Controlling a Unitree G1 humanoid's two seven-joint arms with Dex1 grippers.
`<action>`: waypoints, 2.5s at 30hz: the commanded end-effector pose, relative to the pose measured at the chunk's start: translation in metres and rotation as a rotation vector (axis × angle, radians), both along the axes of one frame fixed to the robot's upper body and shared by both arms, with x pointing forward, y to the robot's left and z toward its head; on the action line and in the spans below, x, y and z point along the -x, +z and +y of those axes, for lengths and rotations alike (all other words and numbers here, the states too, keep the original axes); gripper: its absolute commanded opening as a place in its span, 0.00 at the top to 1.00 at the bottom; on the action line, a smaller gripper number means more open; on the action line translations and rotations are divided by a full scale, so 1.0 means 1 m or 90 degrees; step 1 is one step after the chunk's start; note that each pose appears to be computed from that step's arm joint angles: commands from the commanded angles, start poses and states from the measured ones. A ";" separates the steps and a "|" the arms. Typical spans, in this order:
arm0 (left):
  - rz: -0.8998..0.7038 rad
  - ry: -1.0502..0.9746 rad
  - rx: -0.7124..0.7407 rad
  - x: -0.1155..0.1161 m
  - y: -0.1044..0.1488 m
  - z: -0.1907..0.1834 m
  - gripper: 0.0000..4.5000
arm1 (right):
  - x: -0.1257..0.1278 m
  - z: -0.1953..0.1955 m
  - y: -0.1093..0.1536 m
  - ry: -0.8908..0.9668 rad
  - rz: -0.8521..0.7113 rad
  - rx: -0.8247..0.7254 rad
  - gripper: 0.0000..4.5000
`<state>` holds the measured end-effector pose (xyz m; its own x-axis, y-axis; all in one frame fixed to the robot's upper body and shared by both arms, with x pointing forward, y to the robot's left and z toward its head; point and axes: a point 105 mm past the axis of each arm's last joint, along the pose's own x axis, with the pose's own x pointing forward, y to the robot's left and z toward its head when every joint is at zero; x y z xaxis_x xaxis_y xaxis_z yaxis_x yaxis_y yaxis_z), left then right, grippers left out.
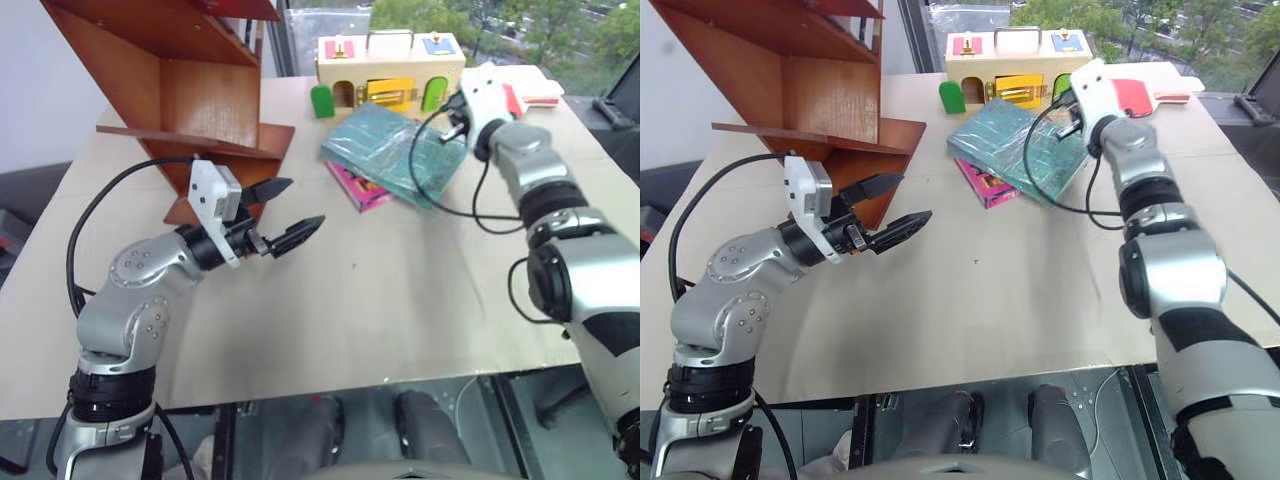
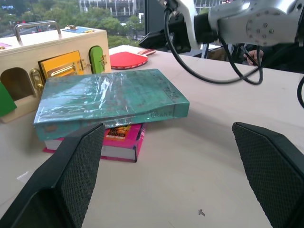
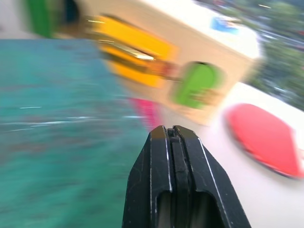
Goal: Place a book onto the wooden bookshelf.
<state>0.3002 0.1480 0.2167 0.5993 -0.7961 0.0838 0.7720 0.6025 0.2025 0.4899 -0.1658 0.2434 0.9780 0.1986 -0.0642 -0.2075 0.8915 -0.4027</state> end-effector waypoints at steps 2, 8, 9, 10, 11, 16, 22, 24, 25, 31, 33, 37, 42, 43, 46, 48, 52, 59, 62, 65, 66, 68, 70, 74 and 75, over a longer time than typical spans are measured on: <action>-0.065 0.014 -0.006 -0.003 0.018 -0.002 0.00 | -0.001 -0.012 -0.009 -0.058 0.032 0.016 0.98; -0.070 0.036 -0.009 0.003 0.013 0.003 0.00 | 0.002 -0.028 -0.029 -0.092 0.077 -0.012 0.98; -0.066 0.037 -0.002 0.005 0.012 0.001 0.00 | 0.002 -0.030 -0.030 -0.089 0.078 -0.013 0.98; -0.065 0.037 -0.006 0.008 0.010 0.000 0.00 | 0.003 -0.029 -0.031 -0.080 0.081 -0.016 0.98; -0.064 0.037 -0.008 0.010 0.008 0.000 0.00 | 0.003 -0.029 -0.032 -0.073 0.083 -0.018 0.98; -0.063 0.032 -0.008 0.005 0.011 0.001 0.00 | 0.009 -0.027 -0.050 -0.024 0.126 -0.030 0.98; -0.062 0.024 -0.032 -0.007 0.011 0.008 0.00 | 0.023 0.019 -0.062 0.122 0.163 -0.078 0.98; -0.060 0.016 -0.039 -0.006 0.011 0.008 0.00 | 0.035 0.034 -0.061 0.159 0.165 -0.092 0.98; -0.059 0.012 -0.044 -0.007 0.010 0.007 0.00 | 0.043 0.043 -0.059 0.176 0.166 -0.103 0.98; -0.061 0.005 -0.050 -0.012 0.012 0.007 0.00 | 0.082 0.071 -0.052 0.242 0.168 -0.115 0.98; -0.060 0.002 -0.051 -0.012 0.011 0.006 0.00 | 0.093 0.078 -0.052 0.266 0.168 -0.111 0.98; -0.055 -0.003 -0.055 -0.011 0.009 0.005 0.00 | 0.113 0.077 -0.047 0.295 0.166 -0.100 0.98; -0.054 -0.002 -0.056 -0.010 0.007 0.005 0.00 | 0.118 0.080 -0.019 0.328 0.127 -0.078 0.98; -0.054 -0.001 -0.056 -0.010 0.008 0.005 0.00 | 0.114 0.082 -0.013 0.329 0.117 -0.074 0.98; -0.057 0.015 -0.063 -0.010 0.008 0.011 0.00 | 0.101 0.110 -0.008 0.356 0.107 -0.035 0.98; -0.059 0.034 -0.071 -0.011 0.007 0.019 0.00 | 0.102 0.142 -0.010 0.418 0.114 -0.017 0.98; -0.062 0.055 -0.085 -0.010 0.007 0.029 0.00 | 0.098 0.170 -0.024 0.453 0.120 0.017 0.98; -0.060 0.080 -0.092 -0.004 0.006 0.040 0.00 | 0.082 0.157 -0.050 0.418 0.151 0.076 0.98; -0.057 0.082 -0.092 -0.003 0.005 0.040 0.00 | 0.089 0.143 -0.061 0.421 0.172 0.101 0.98; -0.056 0.078 -0.094 -0.005 0.005 0.039 0.00 | 0.097 0.131 -0.068 0.418 0.184 0.121 0.98; -0.056 0.075 -0.095 -0.006 0.005 0.039 0.00 | 0.100 0.128 -0.069 0.418 0.188 0.122 0.98; -0.056 0.071 -0.095 -0.008 0.005 0.037 0.00 | 0.106 0.119 -0.071 0.412 0.196 0.127 0.98; -0.057 0.067 -0.096 -0.009 0.006 0.036 0.00 | 0.108 0.109 -0.074 0.393 0.205 0.130 0.98; -0.059 0.063 -0.096 -0.012 0.007 0.035 0.00 | 0.110 0.081 -0.079 0.332 0.221 0.122 0.98; -0.059 0.061 -0.096 -0.013 0.007 0.034 0.00 | 0.112 0.077 -0.079 0.324 0.223 0.119 0.98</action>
<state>0.3139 0.1827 0.2126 0.6740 -0.7387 0.0037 0.7002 0.6405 0.3155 0.3789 -0.0852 0.1464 0.6475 0.5824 -0.4915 -0.7595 0.5459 -0.3537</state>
